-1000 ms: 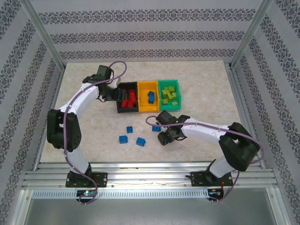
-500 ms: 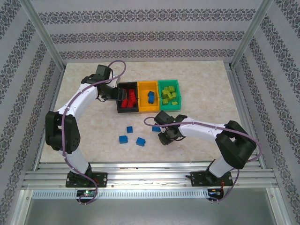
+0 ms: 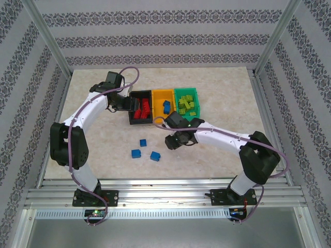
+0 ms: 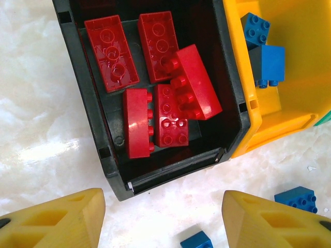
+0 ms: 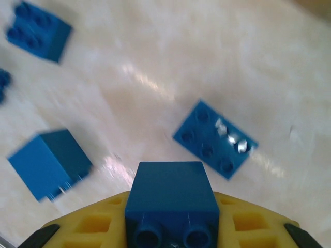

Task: Sort the legos into containers by color
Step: Pick up the lego from the bottom-center of the table, then place the lego in the container.

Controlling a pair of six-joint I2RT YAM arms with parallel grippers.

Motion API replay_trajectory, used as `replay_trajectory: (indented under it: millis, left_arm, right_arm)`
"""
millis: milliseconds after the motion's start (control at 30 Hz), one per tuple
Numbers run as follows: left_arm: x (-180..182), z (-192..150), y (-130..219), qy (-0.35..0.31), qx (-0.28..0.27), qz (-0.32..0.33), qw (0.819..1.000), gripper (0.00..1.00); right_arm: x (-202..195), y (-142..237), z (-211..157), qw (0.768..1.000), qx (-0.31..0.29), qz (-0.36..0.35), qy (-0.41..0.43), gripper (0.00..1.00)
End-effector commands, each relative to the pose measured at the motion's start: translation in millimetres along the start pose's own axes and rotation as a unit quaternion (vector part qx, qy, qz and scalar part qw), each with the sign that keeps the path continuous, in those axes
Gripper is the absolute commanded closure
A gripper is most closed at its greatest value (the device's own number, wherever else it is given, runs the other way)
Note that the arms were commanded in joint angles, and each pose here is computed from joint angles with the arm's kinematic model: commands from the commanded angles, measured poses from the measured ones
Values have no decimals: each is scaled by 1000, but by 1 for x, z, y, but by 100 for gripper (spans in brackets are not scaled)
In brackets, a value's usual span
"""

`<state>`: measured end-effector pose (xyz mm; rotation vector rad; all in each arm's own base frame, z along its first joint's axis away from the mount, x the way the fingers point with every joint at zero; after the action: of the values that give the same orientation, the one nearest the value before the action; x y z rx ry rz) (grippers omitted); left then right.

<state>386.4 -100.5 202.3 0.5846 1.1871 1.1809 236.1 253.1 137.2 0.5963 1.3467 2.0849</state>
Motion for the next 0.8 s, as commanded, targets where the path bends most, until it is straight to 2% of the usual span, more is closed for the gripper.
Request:
replay_trajectory:
  millis: [0, 100, 200, 400, 533, 600, 767]
  left_arm:
    - [1, 2, 11, -12, -17, 5, 1000, 38]
    - [3, 1, 12, -10, -19, 6, 1000, 38]
    - [2, 0, 9, -9, -12, 1, 1000, 38]
    - [2, 1, 7, -9, -10, 4, 1000, 38]
    - [4, 0, 7, -10, -9, 10, 1000, 38]
    - [5, 0, 6, -10, -10, 12, 1000, 38]
    - [4, 0, 4, -8, -6, 9, 1000, 38]
  right_arm:
    - [-10, 1, 27, 1000, -21, -6, 13, 75]
    - [-26, 4, 51, 999, -46, -17, 7, 75]
    - [-43, 6, 76, 998, -63, 7, -8, 75]
    - [-82, 14, 123, 994, -104, -12, -19, 73]
    - [-104, 10, 151, 993, -111, -43, -15, 64]
    - [-106, 5, 155, 994, -93, -52, -9, 58]
    - [-96, -4, 143, 995, -79, -64, 6, 53]
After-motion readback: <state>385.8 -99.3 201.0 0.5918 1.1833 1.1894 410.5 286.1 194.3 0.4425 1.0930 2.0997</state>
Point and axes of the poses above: each hand's point on the last joint's axis, 136 mm out from that joint toward the fingers, its own y axis back along the fingers, its own x axis along the line the jaws close on, z = x × y, the point moved 6 cm from there along y, back along the fingers, and after that the axes turned 15 degrees about y, right-handed, at the moved point
